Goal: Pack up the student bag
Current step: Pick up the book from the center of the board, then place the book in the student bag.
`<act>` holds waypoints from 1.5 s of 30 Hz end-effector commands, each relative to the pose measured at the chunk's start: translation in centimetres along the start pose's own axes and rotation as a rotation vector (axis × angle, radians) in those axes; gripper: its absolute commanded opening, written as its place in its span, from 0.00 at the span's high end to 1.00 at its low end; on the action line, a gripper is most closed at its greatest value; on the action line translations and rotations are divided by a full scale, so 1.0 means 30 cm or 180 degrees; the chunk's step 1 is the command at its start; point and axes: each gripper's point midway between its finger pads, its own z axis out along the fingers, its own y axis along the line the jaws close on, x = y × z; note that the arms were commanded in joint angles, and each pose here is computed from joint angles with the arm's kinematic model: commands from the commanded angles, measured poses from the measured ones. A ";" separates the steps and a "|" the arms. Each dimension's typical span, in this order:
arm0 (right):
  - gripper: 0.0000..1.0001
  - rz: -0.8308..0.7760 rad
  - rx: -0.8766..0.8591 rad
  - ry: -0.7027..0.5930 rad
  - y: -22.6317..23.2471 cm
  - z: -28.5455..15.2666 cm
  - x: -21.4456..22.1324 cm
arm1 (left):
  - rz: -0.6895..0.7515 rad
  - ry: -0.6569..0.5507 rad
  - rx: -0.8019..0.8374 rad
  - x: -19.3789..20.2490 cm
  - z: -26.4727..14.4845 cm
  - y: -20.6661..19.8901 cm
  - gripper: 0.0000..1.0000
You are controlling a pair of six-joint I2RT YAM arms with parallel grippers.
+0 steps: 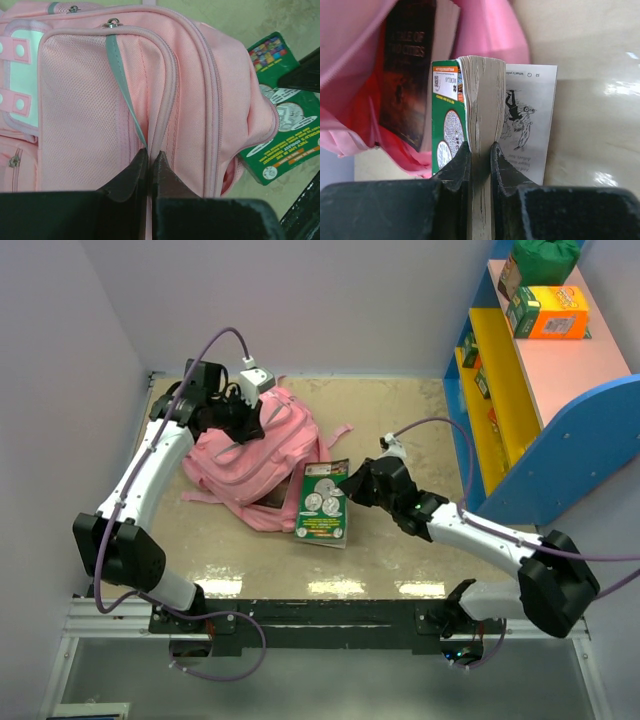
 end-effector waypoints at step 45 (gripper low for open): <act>0.55 -0.0104 -0.0886 -0.0492 0.221 -0.110 0.070 | 0.0536 -0.0468 0.1277 -0.084 -0.005 -0.327 0.65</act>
